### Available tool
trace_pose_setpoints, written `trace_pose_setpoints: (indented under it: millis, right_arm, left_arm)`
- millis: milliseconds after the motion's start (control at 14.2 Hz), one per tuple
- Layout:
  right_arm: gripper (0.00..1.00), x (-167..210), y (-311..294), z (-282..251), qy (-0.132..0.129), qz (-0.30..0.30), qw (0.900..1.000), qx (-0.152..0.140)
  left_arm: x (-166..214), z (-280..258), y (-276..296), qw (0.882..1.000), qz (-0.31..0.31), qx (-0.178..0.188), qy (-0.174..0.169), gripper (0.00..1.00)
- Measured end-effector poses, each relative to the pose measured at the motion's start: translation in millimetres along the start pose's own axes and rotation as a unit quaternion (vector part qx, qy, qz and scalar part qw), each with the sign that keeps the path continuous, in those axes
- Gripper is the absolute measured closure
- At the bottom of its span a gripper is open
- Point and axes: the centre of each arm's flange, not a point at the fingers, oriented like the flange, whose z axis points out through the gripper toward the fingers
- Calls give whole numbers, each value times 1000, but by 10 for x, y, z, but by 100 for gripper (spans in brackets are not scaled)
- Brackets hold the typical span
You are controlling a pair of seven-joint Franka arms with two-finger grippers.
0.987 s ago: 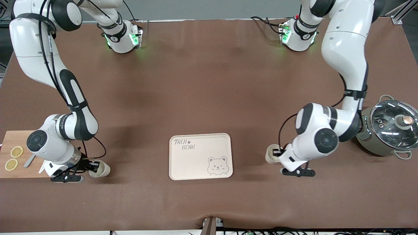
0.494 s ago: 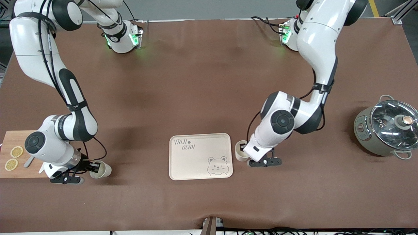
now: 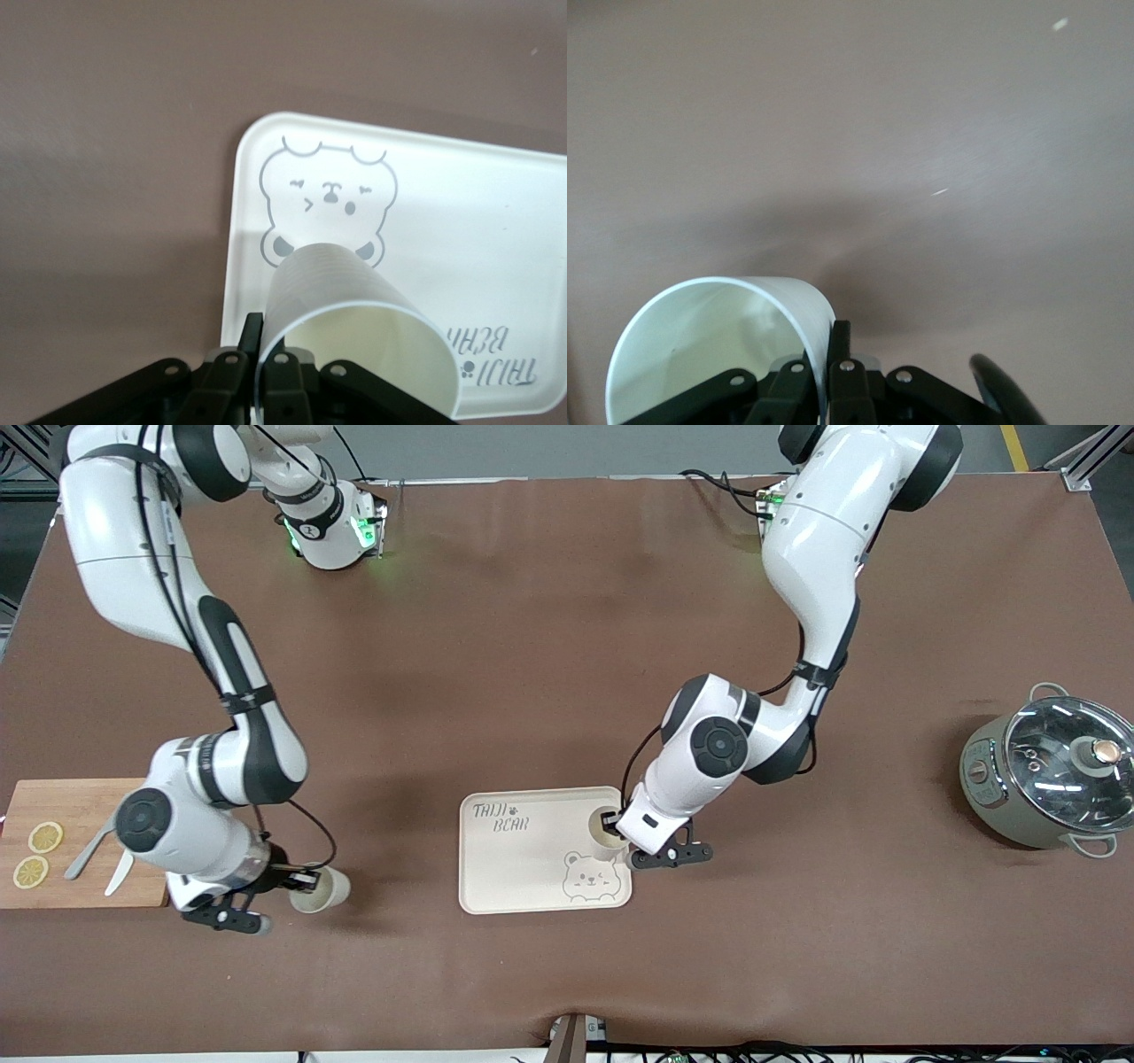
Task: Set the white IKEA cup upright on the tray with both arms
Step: 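Lower the left cup onto the tray while the right gripper carries its cup over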
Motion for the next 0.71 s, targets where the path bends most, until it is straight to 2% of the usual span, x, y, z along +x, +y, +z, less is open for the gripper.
trace_pose_setpoints:
  millis: [212,705]
  right_arm:
    - [96,-219,-538,35,-4,29,1000,2]
    - [96,-742,-1584,22,-6,96,995,11]
  left_arm:
    - [-35,276,-107,1000,-6,12,-13,96]
    - [-22,296,-117,1000,-12,10,-13,96]
